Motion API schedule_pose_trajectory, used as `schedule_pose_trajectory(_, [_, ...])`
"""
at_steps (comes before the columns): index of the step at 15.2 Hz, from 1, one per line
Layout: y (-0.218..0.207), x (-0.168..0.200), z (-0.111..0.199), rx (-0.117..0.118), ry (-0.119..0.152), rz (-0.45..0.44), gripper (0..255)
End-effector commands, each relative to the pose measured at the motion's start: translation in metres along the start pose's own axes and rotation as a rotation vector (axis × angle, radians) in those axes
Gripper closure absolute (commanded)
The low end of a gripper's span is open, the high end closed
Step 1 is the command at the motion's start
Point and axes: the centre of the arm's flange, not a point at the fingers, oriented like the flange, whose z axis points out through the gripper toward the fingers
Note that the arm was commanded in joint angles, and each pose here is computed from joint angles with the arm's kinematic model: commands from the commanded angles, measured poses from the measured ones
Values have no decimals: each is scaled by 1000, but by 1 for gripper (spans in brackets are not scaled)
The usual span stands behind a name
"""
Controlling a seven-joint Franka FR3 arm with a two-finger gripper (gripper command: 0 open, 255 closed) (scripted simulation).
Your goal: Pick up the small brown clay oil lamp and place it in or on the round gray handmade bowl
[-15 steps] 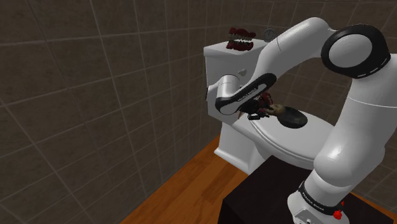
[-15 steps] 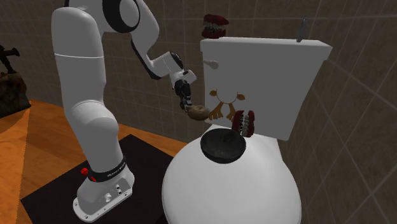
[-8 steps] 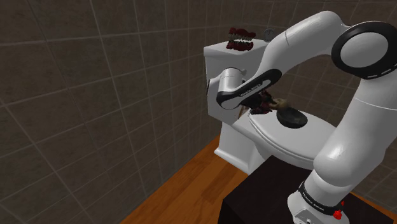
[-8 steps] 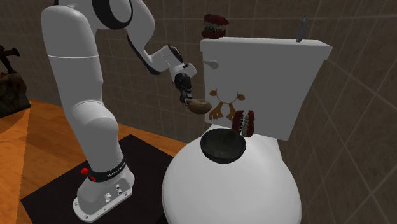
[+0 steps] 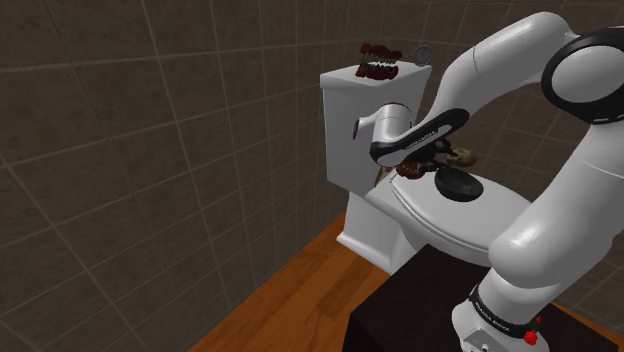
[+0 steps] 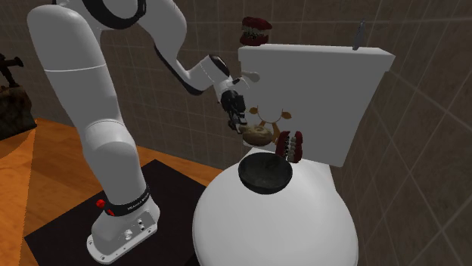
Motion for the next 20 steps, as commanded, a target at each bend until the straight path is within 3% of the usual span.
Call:
schedule_pose_trajectory(1, [8, 9, 26, 0, 2, -1, 255])
schedule_pose_trajectory(3, [18, 18, 49, 0, 2, -1, 255])
schedule_pose_trajectory(20, [-54, 29, 72, 0, 2, -1, 255])
